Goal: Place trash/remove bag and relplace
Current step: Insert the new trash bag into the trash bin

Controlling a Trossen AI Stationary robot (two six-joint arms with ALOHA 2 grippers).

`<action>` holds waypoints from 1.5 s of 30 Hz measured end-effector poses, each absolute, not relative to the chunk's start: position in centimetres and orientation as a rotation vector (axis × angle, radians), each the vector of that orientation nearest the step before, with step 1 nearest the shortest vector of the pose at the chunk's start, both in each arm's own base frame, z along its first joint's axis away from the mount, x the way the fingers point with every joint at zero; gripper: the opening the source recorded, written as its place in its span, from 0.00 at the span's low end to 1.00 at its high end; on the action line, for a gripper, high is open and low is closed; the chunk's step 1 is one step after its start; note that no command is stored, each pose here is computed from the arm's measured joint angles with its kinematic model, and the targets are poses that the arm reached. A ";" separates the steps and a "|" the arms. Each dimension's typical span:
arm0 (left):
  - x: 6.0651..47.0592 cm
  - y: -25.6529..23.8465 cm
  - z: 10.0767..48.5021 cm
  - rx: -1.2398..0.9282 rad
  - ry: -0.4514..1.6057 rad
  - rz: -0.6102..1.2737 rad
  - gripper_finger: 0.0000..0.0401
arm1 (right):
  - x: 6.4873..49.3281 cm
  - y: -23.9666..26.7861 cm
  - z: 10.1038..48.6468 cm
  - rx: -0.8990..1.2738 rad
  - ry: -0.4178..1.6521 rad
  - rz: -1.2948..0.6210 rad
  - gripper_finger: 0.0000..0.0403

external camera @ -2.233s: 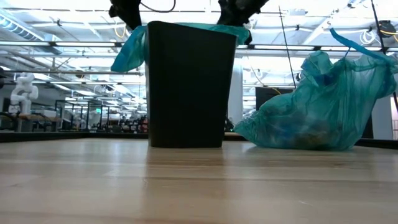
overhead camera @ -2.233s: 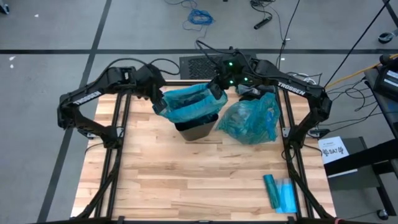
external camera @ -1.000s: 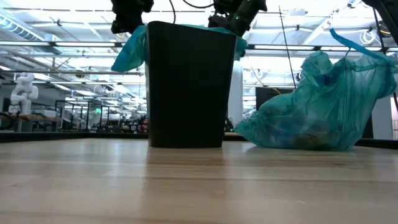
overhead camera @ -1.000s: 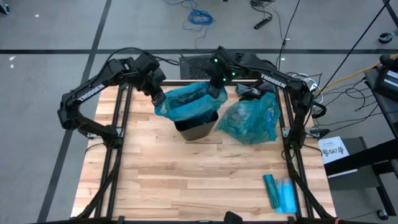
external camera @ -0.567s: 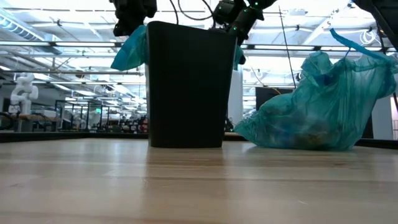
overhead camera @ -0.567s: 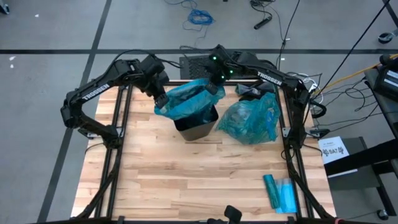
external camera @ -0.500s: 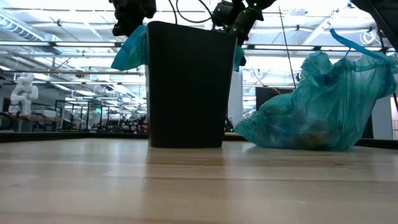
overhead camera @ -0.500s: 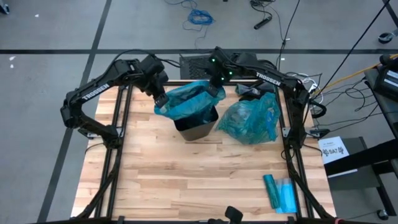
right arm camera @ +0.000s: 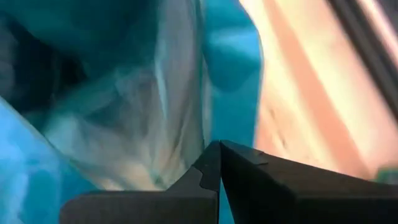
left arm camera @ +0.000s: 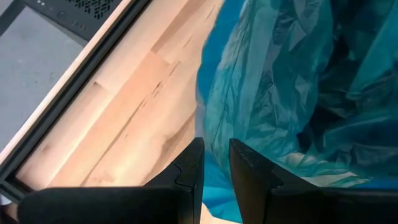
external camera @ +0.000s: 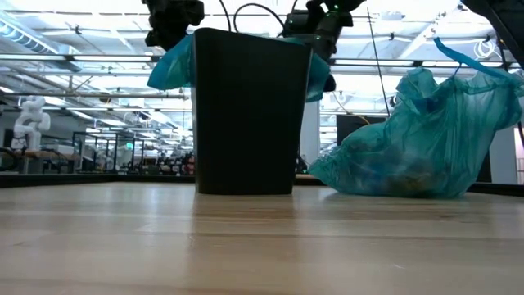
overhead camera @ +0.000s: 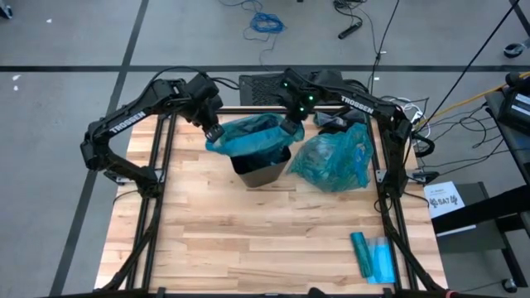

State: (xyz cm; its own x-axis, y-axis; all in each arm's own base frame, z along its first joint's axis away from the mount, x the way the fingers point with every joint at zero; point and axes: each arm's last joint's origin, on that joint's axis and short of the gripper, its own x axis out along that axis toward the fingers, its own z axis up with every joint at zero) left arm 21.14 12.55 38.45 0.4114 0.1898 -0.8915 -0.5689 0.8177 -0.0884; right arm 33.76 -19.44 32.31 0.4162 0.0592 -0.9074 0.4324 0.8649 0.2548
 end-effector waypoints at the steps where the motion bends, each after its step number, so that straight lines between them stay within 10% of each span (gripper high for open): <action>1: 21.1 12.5 38.5 -0.412 1.045 0.494 0.18 | 33.6 -19.3 32.2 0.509 1.152 -0.244 0.00; 15: 21.1 12.5 38.4 -0.407 1.047 0.493 0.18 | 34.4 -15.5 33.0 0.562 1.157 -0.012 0.00; 34: 21.1 12.5 38.5 -0.380 1.053 0.474 0.18 | 31.5 -11.2 40.7 0.384 0.871 -0.344 0.00; 45: 22.6 10.9 39.0 -0.465 0.937 0.146 0.18 | 34.4 -10.9 40.1 0.386 0.763 -0.270 0.00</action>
State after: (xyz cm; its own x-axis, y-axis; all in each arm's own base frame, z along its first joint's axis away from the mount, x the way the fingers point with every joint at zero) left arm 22.61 10.95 38.96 0.5904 -0.0779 -0.8033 -0.3185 0.8921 -0.3206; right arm 34.36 -10.86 40.14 0.6941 -0.0975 -0.7132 0.3727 0.8963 0.2402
